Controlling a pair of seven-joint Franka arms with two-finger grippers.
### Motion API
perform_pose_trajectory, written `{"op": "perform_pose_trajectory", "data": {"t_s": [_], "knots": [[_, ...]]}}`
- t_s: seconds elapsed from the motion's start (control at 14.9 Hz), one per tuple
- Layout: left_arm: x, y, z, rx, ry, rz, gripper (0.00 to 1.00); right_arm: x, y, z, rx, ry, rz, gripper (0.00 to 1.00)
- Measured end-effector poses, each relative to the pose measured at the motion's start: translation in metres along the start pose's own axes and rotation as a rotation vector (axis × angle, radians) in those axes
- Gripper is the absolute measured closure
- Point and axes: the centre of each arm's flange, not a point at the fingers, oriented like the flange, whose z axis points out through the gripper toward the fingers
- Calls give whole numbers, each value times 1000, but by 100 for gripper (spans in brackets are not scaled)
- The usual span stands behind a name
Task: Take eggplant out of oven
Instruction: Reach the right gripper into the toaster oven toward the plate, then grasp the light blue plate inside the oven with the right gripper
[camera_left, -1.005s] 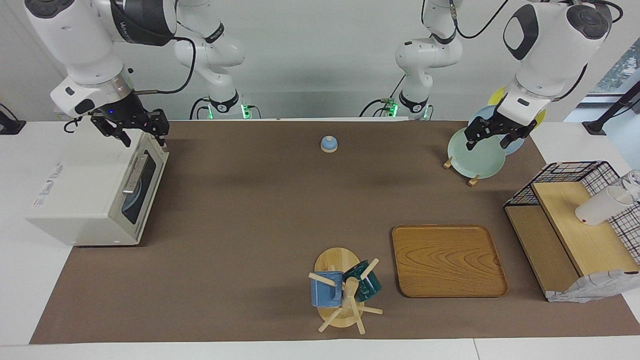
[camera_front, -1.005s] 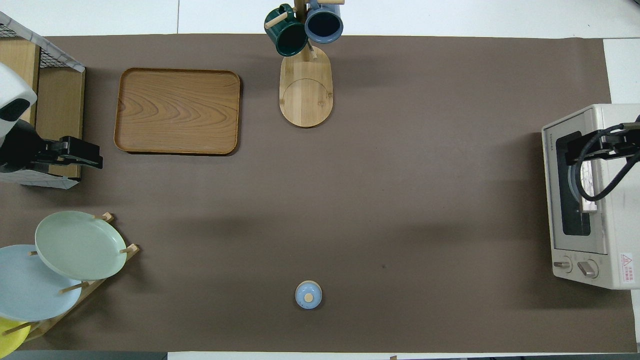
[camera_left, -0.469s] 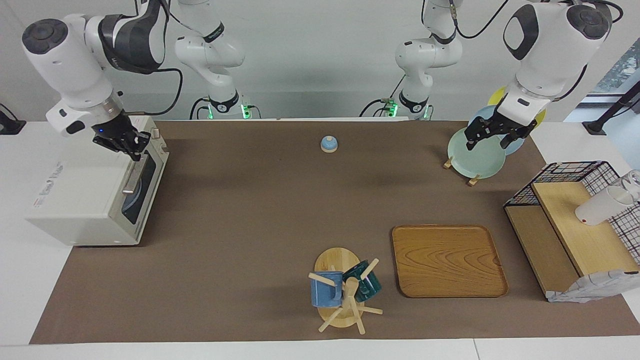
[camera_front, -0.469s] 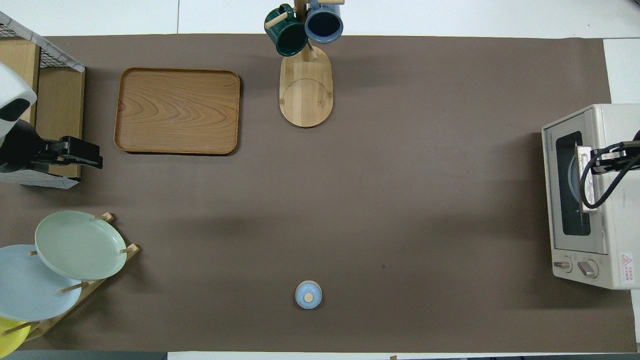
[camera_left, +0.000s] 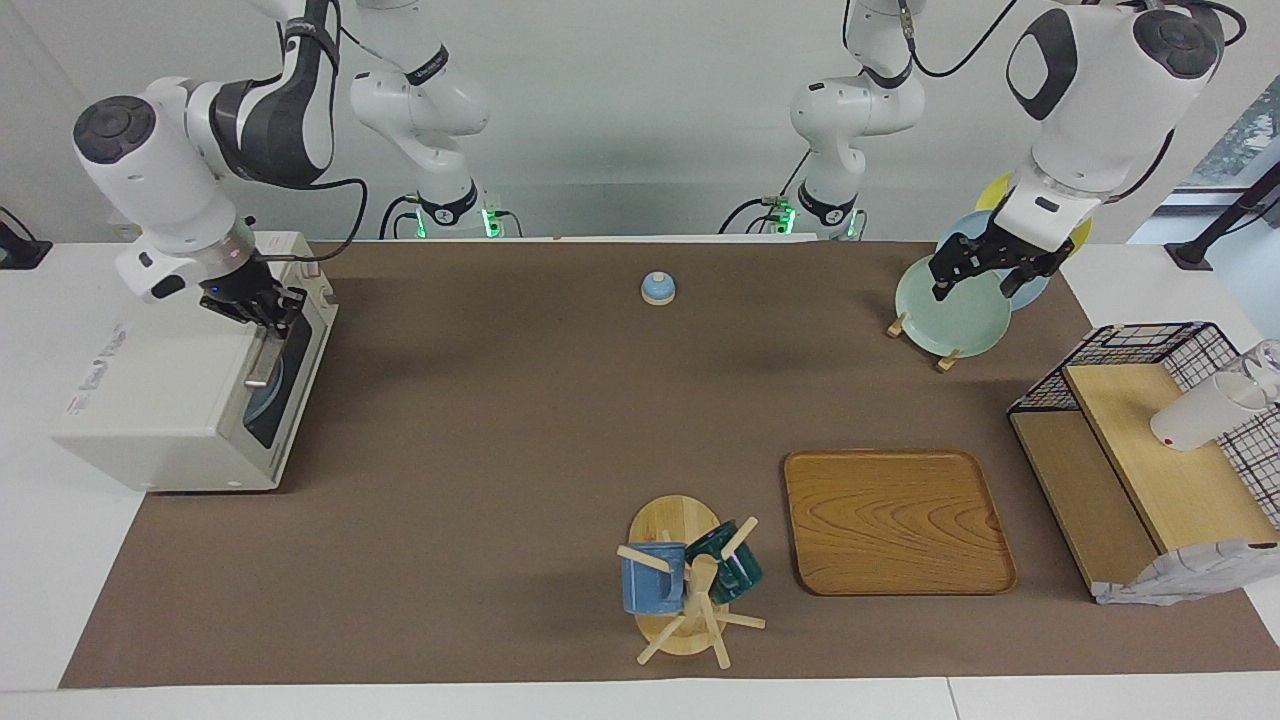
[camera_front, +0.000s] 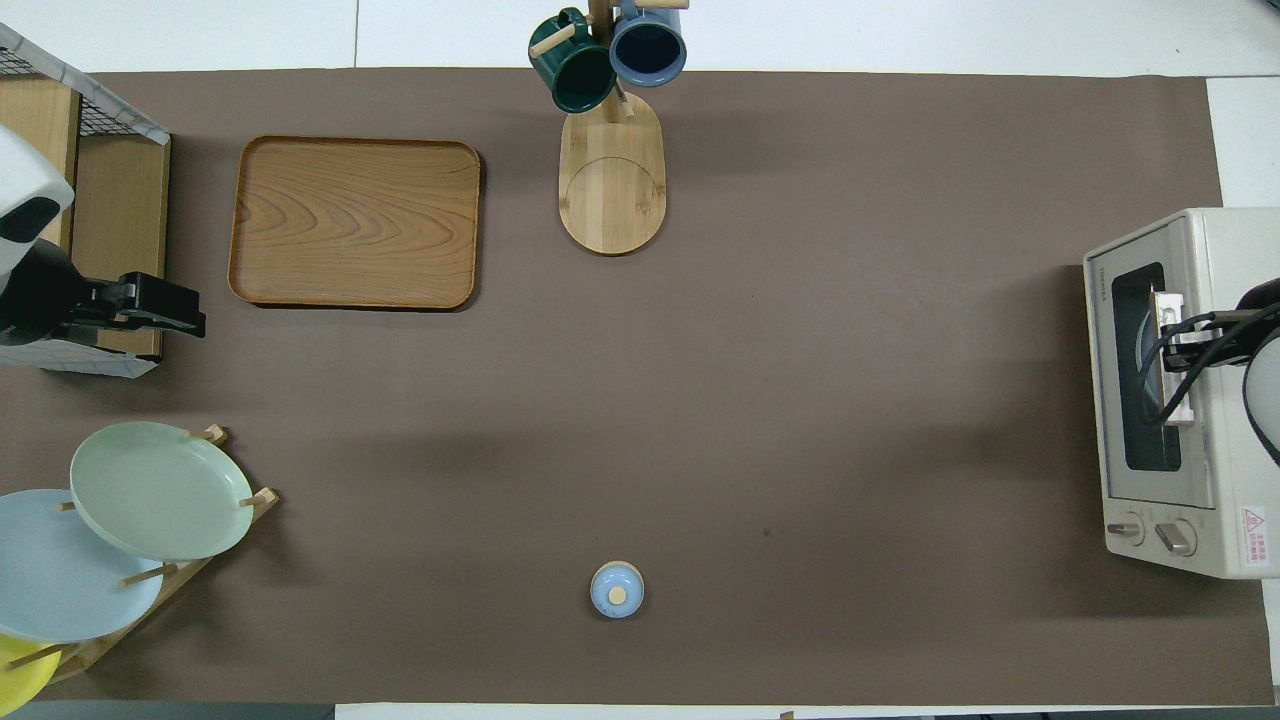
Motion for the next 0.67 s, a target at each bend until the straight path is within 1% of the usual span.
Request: {"op": "perform_pose_trajectory", "data": {"t_s": [0.4,0.54,0.67], "knots": [[0,0,0,0,0,0,0,-6,-6,12,-6,41,-12,99],[0,0,0,0,0,0,0,-6,-26,18,-6,48,-47,99],[0,0,0,0,0,0,0,-4,-58,33,-6,54,-78,99]]}}
